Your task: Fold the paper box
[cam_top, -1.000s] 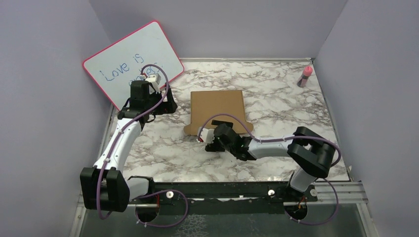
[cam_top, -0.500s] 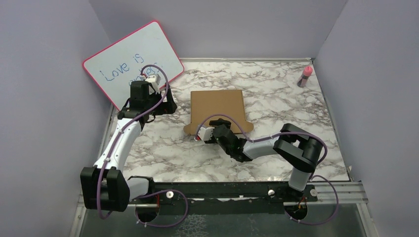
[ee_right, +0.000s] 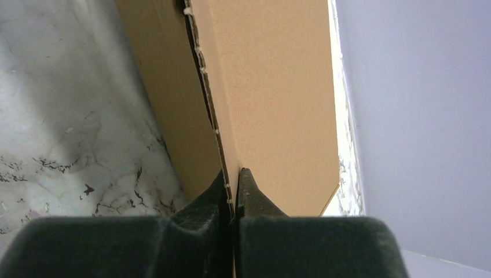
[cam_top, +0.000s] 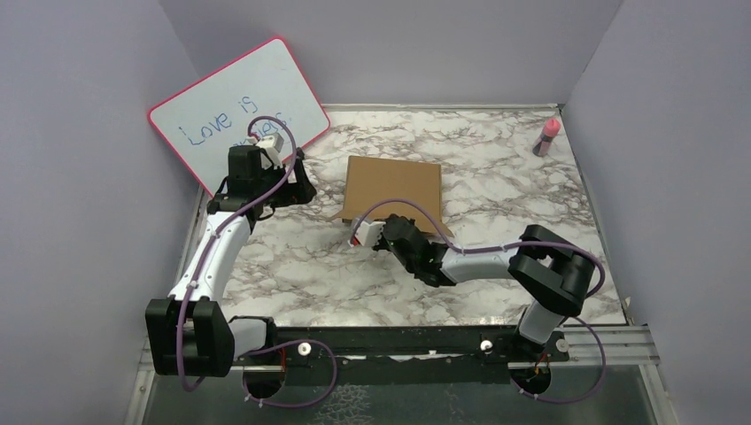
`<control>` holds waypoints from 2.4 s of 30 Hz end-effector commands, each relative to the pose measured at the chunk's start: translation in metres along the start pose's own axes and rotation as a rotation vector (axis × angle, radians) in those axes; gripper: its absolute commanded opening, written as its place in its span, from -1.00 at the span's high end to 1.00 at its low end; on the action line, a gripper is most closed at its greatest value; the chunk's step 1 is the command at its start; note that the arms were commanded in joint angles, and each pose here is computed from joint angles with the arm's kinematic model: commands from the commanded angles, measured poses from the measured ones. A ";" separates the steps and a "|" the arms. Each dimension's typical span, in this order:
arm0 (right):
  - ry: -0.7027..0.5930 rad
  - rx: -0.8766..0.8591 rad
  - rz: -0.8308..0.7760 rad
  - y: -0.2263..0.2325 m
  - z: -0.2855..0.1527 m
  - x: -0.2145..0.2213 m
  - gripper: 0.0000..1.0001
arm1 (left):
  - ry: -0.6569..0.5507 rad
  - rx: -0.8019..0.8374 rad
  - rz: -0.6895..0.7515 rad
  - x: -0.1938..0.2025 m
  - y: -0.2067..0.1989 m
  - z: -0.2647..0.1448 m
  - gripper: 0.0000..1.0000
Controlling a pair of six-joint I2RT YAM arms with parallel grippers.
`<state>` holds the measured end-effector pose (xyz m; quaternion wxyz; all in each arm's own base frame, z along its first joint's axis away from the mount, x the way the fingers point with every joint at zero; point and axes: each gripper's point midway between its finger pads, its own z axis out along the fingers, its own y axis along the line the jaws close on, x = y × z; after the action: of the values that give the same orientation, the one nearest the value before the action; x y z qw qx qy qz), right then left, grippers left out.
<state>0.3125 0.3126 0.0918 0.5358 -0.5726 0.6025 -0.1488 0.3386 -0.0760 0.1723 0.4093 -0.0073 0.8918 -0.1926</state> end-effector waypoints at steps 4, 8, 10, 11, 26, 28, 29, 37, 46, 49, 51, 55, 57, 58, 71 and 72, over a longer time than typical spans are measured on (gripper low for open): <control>-0.041 -0.101 0.067 0.002 -0.008 -0.022 0.98 | -0.015 0.064 -0.007 -0.005 -0.010 -0.001 -0.84; -0.020 -0.137 0.049 0.013 -0.004 -0.017 0.86 | -0.014 0.058 -0.017 -0.005 -0.007 0.000 -0.84; -0.003 -0.155 0.050 0.022 -0.002 -0.011 0.67 | -0.010 0.064 -0.023 -0.003 -0.008 0.001 -0.84; 0.006 -0.167 0.056 0.026 -0.002 -0.008 0.53 | -0.005 0.068 -0.028 -0.001 -0.008 0.002 -0.84; -0.112 -0.302 0.412 -0.003 -0.059 -0.054 -0.60 | 0.022 0.245 -0.241 0.018 -0.047 0.027 -0.75; -0.129 -0.311 0.479 -0.012 -0.063 -0.060 -0.61 | 0.007 0.247 -0.258 0.018 -0.050 0.034 -0.74; -0.132 -0.305 0.521 -0.020 -0.063 -0.058 -0.62 | 0.012 0.243 -0.270 0.021 -0.050 0.039 -0.73; -0.022 -0.262 0.991 -0.073 -0.040 0.010 -0.62 | 0.064 0.247 -0.290 0.041 -0.059 0.074 -0.60; 0.112 -0.175 1.294 -0.070 -0.025 0.101 -0.49 | 0.124 0.224 -0.297 0.058 -0.055 0.098 -0.37; 0.170 -0.199 1.328 -0.053 -0.022 0.118 -0.44 | 0.146 0.221 -0.298 0.063 -0.055 0.105 -0.24; 0.203 -0.217 1.343 -0.041 -0.023 0.124 -0.33 | 0.158 0.207 -0.294 0.067 -0.053 0.110 -0.15; 0.216 -0.300 1.383 -0.019 -0.030 0.120 0.02 | 0.187 0.175 -0.284 0.075 -0.045 0.116 0.00; 0.226 -0.349 1.399 -0.007 -0.035 0.119 0.06 | 0.192 0.155 -0.280 0.077 -0.041 0.118 0.05; 0.228 -0.368 1.410 -0.002 -0.038 0.118 0.07 | 0.192 0.143 -0.276 0.077 -0.039 0.119 0.09; 0.160 -0.562 1.432 0.021 -0.084 0.074 0.11 | 0.129 0.037 -0.230 0.036 -0.025 0.131 0.02; 0.152 -0.556 1.429 0.018 -0.086 0.072 0.11 | 0.102 0.028 -0.230 0.028 -0.024 0.127 -0.02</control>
<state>0.2775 0.2155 0.0729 0.3328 -0.1331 0.8735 0.3294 0.3984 -0.1664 0.0759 0.3100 -0.0796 0.8992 -0.2982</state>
